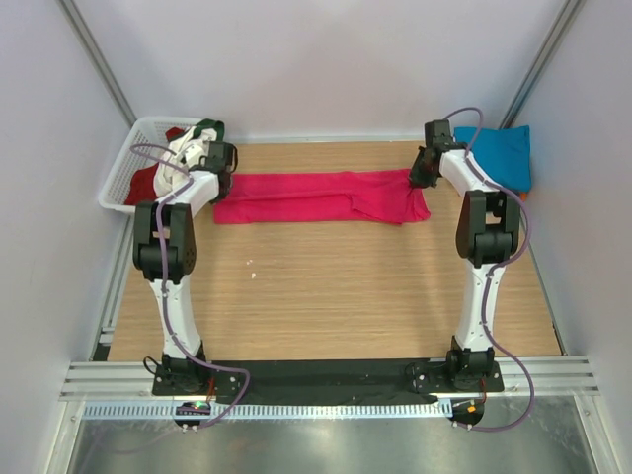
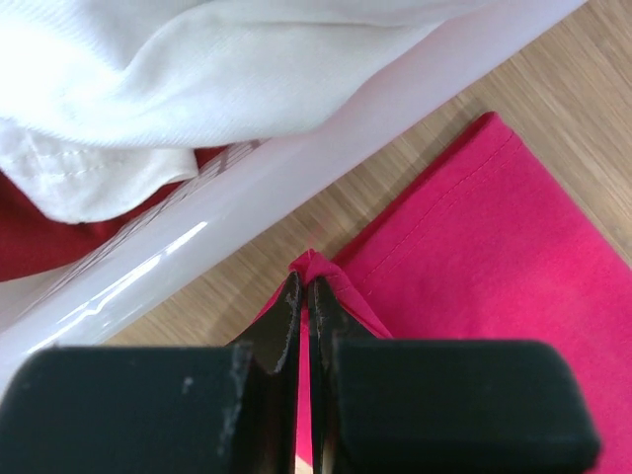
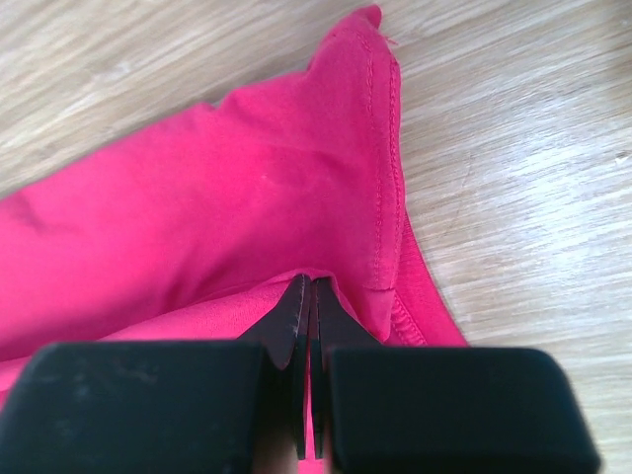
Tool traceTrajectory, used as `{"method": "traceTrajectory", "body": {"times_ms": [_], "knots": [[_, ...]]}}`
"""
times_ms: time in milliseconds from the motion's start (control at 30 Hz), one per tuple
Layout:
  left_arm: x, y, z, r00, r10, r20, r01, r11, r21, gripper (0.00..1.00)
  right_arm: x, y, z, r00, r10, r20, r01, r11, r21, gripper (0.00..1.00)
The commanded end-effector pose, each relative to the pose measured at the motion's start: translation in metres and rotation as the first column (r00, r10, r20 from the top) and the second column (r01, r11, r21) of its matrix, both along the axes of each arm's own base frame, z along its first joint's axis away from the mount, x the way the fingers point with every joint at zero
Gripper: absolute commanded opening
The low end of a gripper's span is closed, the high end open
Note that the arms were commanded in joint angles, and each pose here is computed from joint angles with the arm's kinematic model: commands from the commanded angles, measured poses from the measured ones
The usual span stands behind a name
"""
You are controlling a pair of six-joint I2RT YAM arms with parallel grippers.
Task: Fold and stack the t-shirts
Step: Fold the tshirt
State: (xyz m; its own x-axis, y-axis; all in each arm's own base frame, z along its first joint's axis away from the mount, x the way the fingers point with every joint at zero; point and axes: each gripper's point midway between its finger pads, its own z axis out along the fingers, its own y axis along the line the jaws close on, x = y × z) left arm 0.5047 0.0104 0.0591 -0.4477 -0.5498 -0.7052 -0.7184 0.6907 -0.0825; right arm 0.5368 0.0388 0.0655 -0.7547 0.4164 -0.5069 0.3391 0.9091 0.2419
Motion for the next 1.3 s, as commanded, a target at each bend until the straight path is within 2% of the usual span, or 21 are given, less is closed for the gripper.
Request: {"method": "traceTrajectory", "body": {"times_ms": [0, 167, 267, 333, 367, 400, 500, 533, 567, 667, 700, 800, 867, 900, 933, 1000, 1267], "knots": [[0.017, 0.010, 0.021, 0.998, 0.021, 0.059, -0.025, 0.998, 0.054, 0.00, 0.015, -0.010, 0.014, 0.999, -0.008, 0.053, 0.009, 1.000, -0.030, 0.01], [0.021, 0.008, 0.009, 1.000, 0.010, 0.029, -0.012, 0.998, 0.055, 0.03, 0.014, -0.012, 0.002, 1.000, -0.001, 0.029, 0.003, 0.999, -0.040, 0.01], [0.022, 0.007, 0.010, 1.000, 0.002, 0.028, -0.004, 0.998, 0.057, 0.13, 0.013, -0.010, -0.002, 1.000, 0.013, 0.019, -0.013, 0.999, -0.030, 0.02], [0.022, 0.005, 0.013, 1.000, -0.008, 0.027, 0.006, 0.998, 0.065, 0.35, 0.014, -0.008, 0.002, 0.999, 0.022, 0.025, -0.021, 1.000, -0.023, 0.11], [0.022, 0.004, 0.019, 0.999, -0.011, 0.039, 0.009, 0.998, 0.063, 0.43, 0.017, 0.000, 0.009, 0.998, 0.049, 0.042, -0.049, 0.999, 0.009, 0.24], [0.022, -0.001, 0.022, 0.999, -0.027, 0.041, 0.025, 0.998, 0.052, 0.56, 0.017, 0.003, 0.013, 0.997, 0.064, 0.044, -0.065, 0.998, 0.017, 0.30], [0.021, -0.016, 0.041, 0.995, -0.068, 0.073, 0.066, 0.998, 0.023, 0.73, 0.024, 0.014, 0.039, 0.990, 0.101, 0.096, -0.107, 0.992, 0.064, 0.48], [0.022, -0.022, 0.049, 0.992, -0.089, 0.085, 0.088, 0.996, 0.015, 0.75, 0.027, 0.017, 0.052, 0.987, 0.108, 0.122, -0.118, 0.990, 0.076, 0.53], [0.022, -0.028, 0.055, 0.989, -0.109, 0.097, 0.109, 0.994, 0.005, 0.77, 0.027, 0.022, 0.067, 0.981, 0.123, 0.153, -0.139, 0.986, 0.097, 0.64], [0.020, -0.056, 0.084, 0.970, -0.196, 0.144, 0.199, 0.980, -0.013, 0.82, 0.027, 0.026, 0.105, 0.967, 0.121, 0.223, -0.148, 0.983, 0.111, 0.79], [0.018, -0.067, 0.098, 0.959, -0.229, 0.167, 0.236, 0.972, -0.018, 0.84, 0.025, 0.026, 0.112, 0.967, 0.113, 0.228, -0.142, 0.983, 0.116, 0.81], [0.012, -0.094, 0.115, 0.925, -0.332, 0.185, 0.341, 0.940, -0.018, 0.87, 0.012, 0.028, 0.128, 0.966, 0.097, 0.239, -0.135, 0.980, 0.146, 0.85], [0.009, -0.110, 0.119, 0.889, -0.421, 0.181, 0.430, 0.903, -0.013, 0.89, -0.004, 0.034, 0.110, 0.977, 0.093, 0.190, -0.128, 0.975, 0.181, 0.86], [0.007, -0.120, 0.120, 0.870, -0.458, 0.185, 0.467, 0.884, -0.009, 0.90, -0.005, 0.037, 0.117, 0.971, 0.083, 0.224, -0.128, 0.973, 0.194, 0.86], [0.008, -0.128, 0.120, 0.846, -0.497, 0.194, 0.508, 0.861, -0.008, 0.91, -0.017, 0.039, 0.092, 0.981, 0.080, 0.174, -0.116, 0.972, 0.206, 0.87], [0.009, -0.144, 0.109, 0.799, -0.561, 0.216, 0.579, 0.815, -0.030, 0.91, -0.018, 0.045, 0.083, 0.979, 0.077, 0.188, -0.118, 0.969, 0.216, 0.87], [0.019, -0.153, 0.041, 0.795, -0.591, 0.140, 0.603, 0.794, -0.071, 0.91, -0.011, 0.069, 0.040, 0.983, 0.096, 0.157, -0.129, 0.968, 0.213, 0.87]]}}
